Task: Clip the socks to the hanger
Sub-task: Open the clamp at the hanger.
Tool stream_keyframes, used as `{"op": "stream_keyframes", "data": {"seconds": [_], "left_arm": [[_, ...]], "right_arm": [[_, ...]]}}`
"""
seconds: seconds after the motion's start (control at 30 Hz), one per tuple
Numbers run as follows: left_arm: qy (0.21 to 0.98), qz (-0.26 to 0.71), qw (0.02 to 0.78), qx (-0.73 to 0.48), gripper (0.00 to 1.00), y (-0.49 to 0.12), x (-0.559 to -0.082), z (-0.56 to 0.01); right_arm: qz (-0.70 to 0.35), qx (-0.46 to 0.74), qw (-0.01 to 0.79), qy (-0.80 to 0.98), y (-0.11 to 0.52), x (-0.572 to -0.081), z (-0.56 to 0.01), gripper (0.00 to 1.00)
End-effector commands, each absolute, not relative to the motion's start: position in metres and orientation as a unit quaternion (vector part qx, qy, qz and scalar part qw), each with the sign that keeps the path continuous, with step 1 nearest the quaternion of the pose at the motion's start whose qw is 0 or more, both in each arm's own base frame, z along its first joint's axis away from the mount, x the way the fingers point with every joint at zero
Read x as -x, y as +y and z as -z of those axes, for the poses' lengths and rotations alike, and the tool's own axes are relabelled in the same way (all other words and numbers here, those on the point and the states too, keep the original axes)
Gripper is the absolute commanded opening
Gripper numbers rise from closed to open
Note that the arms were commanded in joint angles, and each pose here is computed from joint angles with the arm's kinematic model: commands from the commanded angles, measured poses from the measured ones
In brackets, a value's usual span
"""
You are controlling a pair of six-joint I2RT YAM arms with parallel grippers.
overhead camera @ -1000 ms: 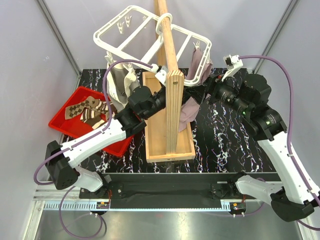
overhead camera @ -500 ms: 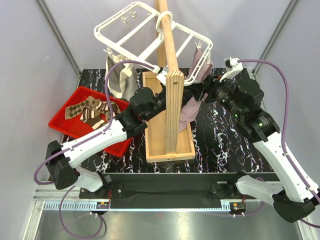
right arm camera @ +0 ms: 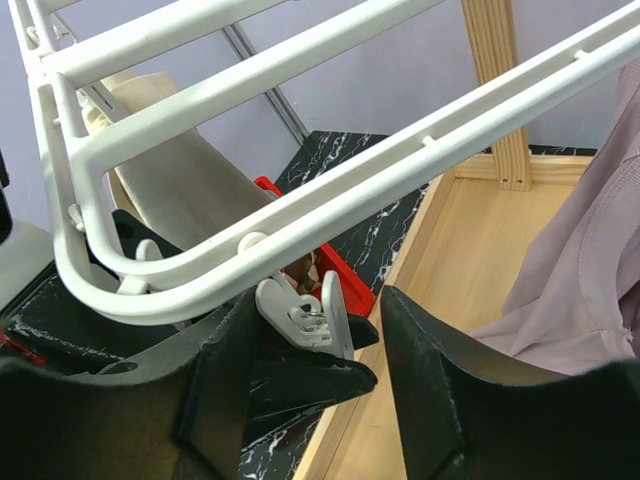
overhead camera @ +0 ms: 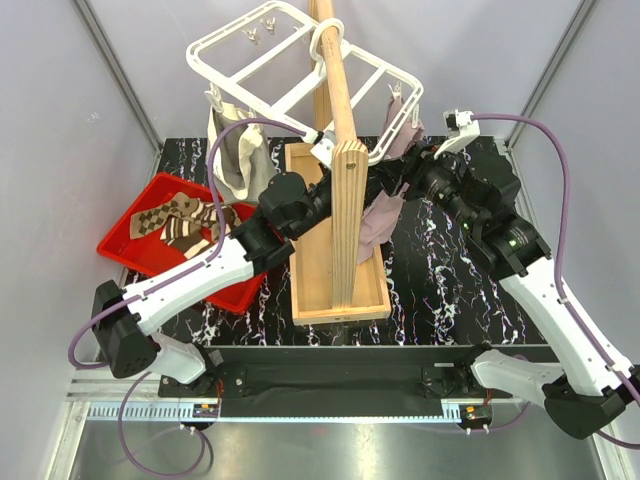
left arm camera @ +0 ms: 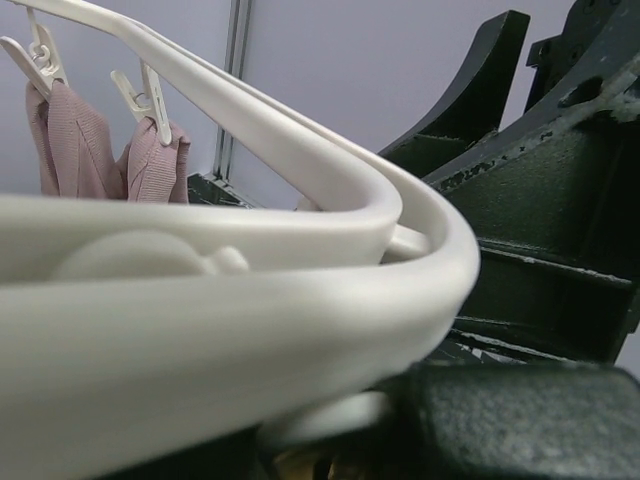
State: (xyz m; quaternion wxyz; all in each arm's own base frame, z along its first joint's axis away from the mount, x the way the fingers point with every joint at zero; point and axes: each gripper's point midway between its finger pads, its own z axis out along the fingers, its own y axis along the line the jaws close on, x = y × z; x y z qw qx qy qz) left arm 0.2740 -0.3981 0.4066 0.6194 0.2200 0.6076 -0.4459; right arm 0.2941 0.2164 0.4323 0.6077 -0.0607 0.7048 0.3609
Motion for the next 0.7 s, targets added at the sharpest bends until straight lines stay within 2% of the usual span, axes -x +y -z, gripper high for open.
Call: {"op": "stream_keyframes", "data": {"seconds": [0.0,0.13,0.17,0.2,0.3,0.33,0.37,0.43,0.67], "left_arm": [[0.578,0.464,0.629,-0.234,0.0,-0.404,-0.262,-0.431],[0.579,0.462,0.63,-0.233,0.0,-0.402,-0.262,-0.432],[0.579,0.462,0.63,-0.232,0.0,-0.402,-0.261,-0.432],[0.579,0.462,0.631,-0.232,0.05,-0.401,-0.261,-0.433],[0.584,0.454,0.637,-0.219,0.42,-0.393,-0.263,-0.434],[0.587,0.449,0.641,-0.206,0.63,-0.387,-0.265,-0.434],[0.597,0.438,0.643,-0.196,0.69,-0.381,-0.268,-0.424],[0.593,0.427,0.658,-0.182,0.77,-0.364,-0.265,-0.429],[0.651,0.382,0.643,-0.131,0.75,-0.299,-0.253,-0.4]], "right_arm": [[-0.375,0.055,0.631,0.677,0.222,-0.301,-0.455,0.57],[-0.372,0.045,0.63,0.68,0.222,-0.304,-0.453,0.3],[-0.371,0.045,0.629,0.681,0.222,-0.305,-0.451,0.12],[-0.367,0.047,0.629,0.684,0.222,-0.306,-0.449,0.0],[-0.352,0.042,0.636,0.685,0.215,-0.308,-0.447,0.0],[-0.342,0.032,0.64,0.688,0.212,-0.311,-0.445,0.0],[-0.34,0.03,0.644,0.685,0.209,-0.31,-0.448,0.0],[-0.333,0.032,0.643,0.689,0.208,-0.311,-0.445,0.0],[-0.321,0.038,0.628,0.708,0.211,-0.315,-0.427,0.0]]}}
